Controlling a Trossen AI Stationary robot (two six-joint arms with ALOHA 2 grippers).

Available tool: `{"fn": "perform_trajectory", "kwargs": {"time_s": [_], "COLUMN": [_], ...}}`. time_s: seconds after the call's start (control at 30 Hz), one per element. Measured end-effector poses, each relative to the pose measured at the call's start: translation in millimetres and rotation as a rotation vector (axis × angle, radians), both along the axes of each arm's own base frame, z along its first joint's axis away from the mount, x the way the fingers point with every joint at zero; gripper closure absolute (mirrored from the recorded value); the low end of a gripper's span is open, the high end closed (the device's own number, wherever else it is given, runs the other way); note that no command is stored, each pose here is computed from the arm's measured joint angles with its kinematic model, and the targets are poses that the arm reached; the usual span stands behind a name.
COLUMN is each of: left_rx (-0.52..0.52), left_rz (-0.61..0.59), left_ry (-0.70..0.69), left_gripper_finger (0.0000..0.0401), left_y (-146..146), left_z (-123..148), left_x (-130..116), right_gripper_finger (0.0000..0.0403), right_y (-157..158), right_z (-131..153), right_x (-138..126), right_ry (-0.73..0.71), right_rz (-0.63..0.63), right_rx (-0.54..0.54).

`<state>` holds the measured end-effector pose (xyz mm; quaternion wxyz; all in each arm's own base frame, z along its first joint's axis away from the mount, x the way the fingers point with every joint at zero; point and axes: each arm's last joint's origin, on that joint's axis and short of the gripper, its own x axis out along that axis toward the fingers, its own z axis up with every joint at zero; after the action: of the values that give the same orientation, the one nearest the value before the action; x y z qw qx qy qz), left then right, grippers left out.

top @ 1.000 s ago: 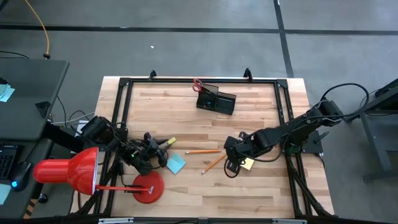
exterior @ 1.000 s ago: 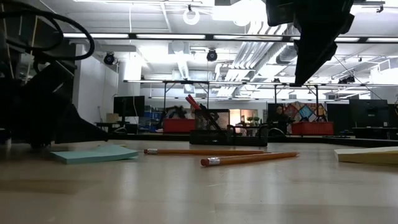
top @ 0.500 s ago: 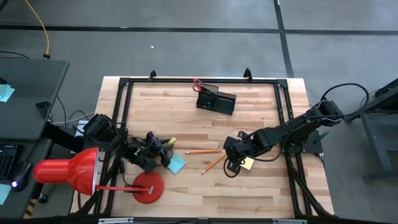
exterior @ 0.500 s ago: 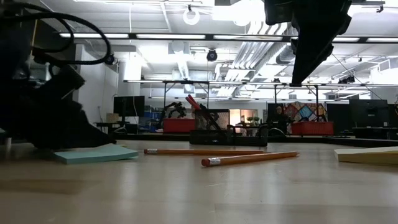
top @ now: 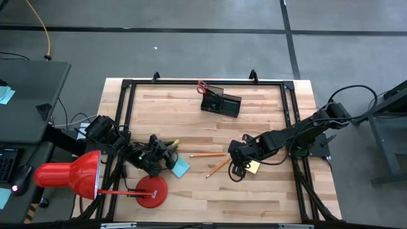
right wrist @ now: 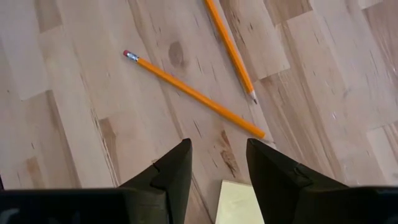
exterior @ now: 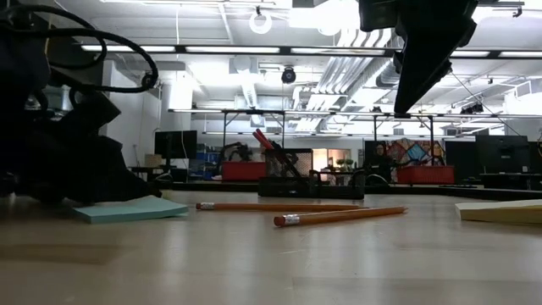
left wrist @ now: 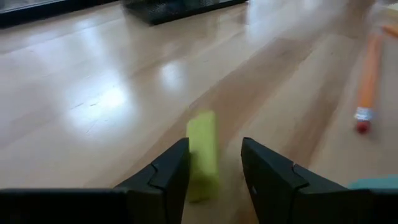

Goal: Pick and place office supplies into organizer
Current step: Put the green eraser in the black desk organizer

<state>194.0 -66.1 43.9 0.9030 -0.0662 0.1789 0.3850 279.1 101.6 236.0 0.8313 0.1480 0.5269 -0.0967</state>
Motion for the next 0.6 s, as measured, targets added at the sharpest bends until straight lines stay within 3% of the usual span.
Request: {"fn": "perform_trajectory", "kwargs": {"time_s": [0.2,0.43,0.6], "left_rx": [-0.097,-0.041,-0.044], "left_rz": [0.043,0.009,0.034], "left_ry": [-0.037,0.042,0.044], "left_gripper_finger": [0.0251,0.0228,0.0246], "left_y": [8.2,7.1,7.8], "left_z": [-0.8,-1.9,-3.4], "left_x": [3.1,5.5,3.7], "right_gripper_finger": [0.0258,0.0258,0.0258], "right_y": [0.3,-1.3,-1.2], "right_z": [0.4,0.6,0.6], "right_x": [0.9,2.2,2.2], "right_ry": [-0.008,-0.015,-0.016], "right_rz": [0.016,0.017,0.018], "right_rx": [0.000,-0.002,-0.002]}}
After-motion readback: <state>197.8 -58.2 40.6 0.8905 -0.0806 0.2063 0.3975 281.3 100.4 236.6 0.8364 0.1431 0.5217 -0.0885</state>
